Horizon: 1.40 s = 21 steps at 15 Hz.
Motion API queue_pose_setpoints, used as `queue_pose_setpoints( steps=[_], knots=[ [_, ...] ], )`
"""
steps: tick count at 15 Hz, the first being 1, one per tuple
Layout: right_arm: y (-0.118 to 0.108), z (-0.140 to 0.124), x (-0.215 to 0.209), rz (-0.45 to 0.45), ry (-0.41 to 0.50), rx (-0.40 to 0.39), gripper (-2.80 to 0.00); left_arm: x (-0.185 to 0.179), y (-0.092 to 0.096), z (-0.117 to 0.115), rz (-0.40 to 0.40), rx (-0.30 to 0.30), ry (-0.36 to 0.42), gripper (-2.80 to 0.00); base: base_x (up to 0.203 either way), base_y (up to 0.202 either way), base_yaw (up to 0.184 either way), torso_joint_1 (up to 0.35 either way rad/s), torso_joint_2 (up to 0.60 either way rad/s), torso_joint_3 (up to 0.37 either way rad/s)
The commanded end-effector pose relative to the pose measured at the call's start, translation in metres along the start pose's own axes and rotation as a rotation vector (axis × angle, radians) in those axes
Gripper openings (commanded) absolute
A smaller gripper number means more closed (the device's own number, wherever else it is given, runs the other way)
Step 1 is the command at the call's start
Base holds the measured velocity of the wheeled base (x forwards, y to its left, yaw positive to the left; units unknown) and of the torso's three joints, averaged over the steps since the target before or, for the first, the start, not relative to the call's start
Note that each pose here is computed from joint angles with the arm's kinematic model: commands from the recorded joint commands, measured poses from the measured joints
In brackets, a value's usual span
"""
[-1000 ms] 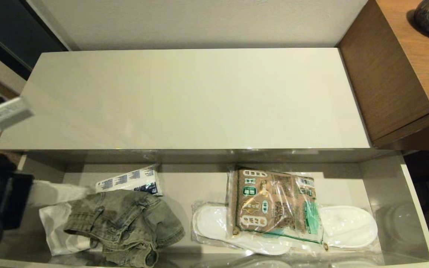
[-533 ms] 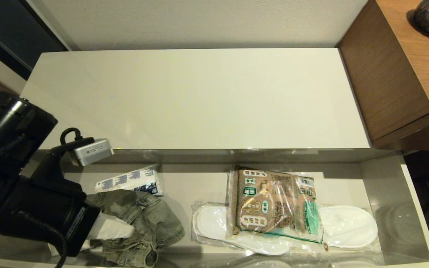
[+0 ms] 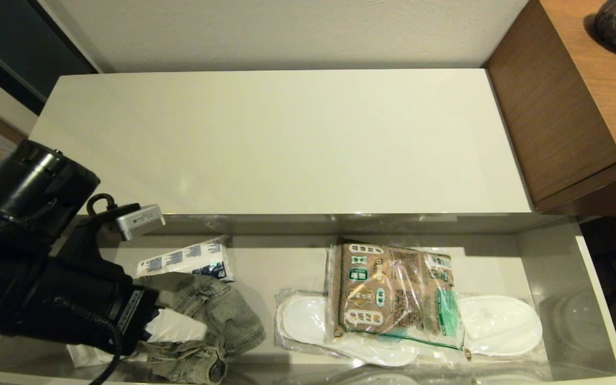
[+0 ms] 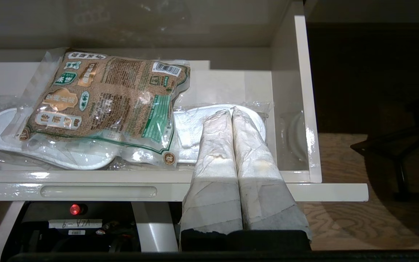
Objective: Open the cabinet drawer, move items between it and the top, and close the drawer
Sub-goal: Take out the shorts from the drawer
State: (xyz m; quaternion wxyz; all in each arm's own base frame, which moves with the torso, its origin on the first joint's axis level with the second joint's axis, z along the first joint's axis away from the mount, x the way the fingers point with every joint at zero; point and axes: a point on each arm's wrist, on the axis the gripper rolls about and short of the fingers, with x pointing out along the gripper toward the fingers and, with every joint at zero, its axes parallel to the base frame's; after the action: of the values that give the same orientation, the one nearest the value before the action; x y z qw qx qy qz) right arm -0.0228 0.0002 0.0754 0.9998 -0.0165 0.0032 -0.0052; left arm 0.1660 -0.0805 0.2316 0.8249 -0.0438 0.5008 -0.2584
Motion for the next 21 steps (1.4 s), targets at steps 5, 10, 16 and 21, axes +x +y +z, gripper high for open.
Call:
queue_pose_setpoints(
  steps=[5, 10, 16, 21],
  knots=[
    [0.000, 0.000, 0.000, 0.000, 0.002, -0.001, -2.80, 0.010, 0.008, -0.010, 0.153, -0.142, 0.012, 0.00, 0.000, 0.000, 0.000, 0.000, 0.00, 0.000],
    [0.000, 0.000, 0.000, 0.000, 0.002, -0.001, -2.80, 0.035, 0.002, -0.016, 0.131, -0.088, 0.101, 0.00, 0.000, 0.000, 0.000, 0.000, 0.00, 0.000],
    [0.000, 0.000, 0.000, 0.000, 0.002, -0.001, -2.80, 0.066, 0.012, -0.027, 0.220, -0.127, 0.138, 0.00, 0.000, 0.000, 0.000, 0.000, 0.00, 0.000],
    [0.000, 0.000, 0.000, 0.000, 0.002, -0.001, -2.80, 0.091, 0.035, -0.038, 0.424, -0.215, -0.033, 0.00, 0.000, 0.000, 0.000, 0.000, 0.00, 0.000]
  ],
)
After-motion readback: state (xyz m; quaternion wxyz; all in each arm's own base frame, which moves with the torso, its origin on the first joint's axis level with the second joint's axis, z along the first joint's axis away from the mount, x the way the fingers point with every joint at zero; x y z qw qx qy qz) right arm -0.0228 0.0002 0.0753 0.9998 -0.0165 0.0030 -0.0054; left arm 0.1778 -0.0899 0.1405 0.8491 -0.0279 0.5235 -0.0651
